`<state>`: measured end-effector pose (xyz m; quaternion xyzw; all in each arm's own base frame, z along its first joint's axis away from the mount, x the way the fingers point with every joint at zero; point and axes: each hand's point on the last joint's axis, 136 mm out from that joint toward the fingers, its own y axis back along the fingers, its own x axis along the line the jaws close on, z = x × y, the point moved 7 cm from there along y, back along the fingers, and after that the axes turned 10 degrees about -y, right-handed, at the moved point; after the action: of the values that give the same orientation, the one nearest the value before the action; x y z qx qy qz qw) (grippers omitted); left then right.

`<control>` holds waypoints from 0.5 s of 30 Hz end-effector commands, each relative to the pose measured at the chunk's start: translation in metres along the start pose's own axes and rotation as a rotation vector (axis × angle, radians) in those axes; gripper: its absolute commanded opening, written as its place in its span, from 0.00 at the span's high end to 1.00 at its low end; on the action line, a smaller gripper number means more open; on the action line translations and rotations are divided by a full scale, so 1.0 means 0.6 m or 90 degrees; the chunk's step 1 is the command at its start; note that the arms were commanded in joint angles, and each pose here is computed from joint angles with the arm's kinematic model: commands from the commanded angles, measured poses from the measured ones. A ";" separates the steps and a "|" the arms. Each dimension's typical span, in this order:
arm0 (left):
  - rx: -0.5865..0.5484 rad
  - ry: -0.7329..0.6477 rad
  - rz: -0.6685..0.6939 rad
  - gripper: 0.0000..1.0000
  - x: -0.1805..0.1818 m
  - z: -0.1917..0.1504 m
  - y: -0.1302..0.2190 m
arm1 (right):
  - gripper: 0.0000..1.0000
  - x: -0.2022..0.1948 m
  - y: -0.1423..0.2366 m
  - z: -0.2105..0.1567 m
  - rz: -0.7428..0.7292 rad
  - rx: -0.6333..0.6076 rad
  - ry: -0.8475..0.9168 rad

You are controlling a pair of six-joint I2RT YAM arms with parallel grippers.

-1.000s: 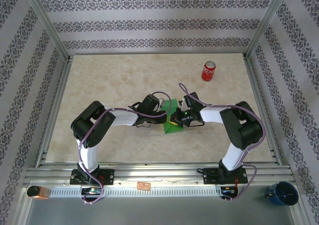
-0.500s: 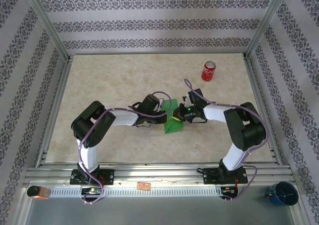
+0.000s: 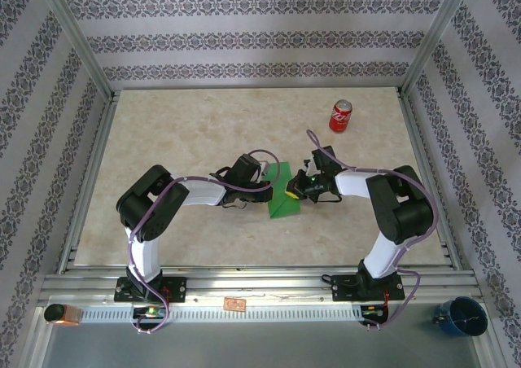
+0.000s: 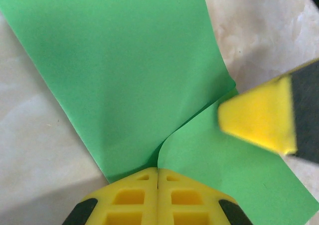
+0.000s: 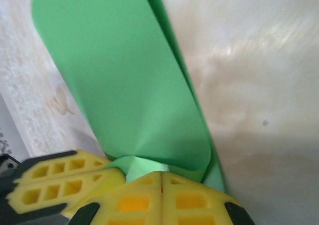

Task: Fold a paper plane with a square sheet of paper (pick it up from the middle)
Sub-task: Fold the triangle a second time at the center of the table.

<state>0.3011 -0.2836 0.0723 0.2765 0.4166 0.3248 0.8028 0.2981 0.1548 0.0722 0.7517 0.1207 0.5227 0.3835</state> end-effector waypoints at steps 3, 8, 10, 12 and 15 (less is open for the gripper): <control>0.035 0.017 0.017 1.00 0.022 -0.018 -0.012 | 0.97 0.006 0.000 0.016 0.005 0.002 -0.009; 0.034 0.017 0.016 1.00 0.021 -0.017 -0.011 | 0.97 -0.037 -0.013 0.014 -0.051 -0.012 -0.043; 0.033 0.016 0.016 1.00 0.020 -0.016 -0.011 | 0.97 -0.055 -0.014 0.013 -0.072 -0.024 -0.057; 0.032 0.017 0.016 1.00 0.019 -0.015 -0.011 | 0.97 -0.062 -0.013 0.013 -0.072 -0.029 -0.064; 0.033 0.016 0.014 1.00 0.019 -0.015 -0.011 | 0.97 -0.041 -0.004 0.014 -0.039 -0.021 -0.049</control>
<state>0.3013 -0.2843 0.0722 0.2762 0.4172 0.3231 0.8033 0.3055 0.1481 0.0642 0.7534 0.1094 0.5178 0.3904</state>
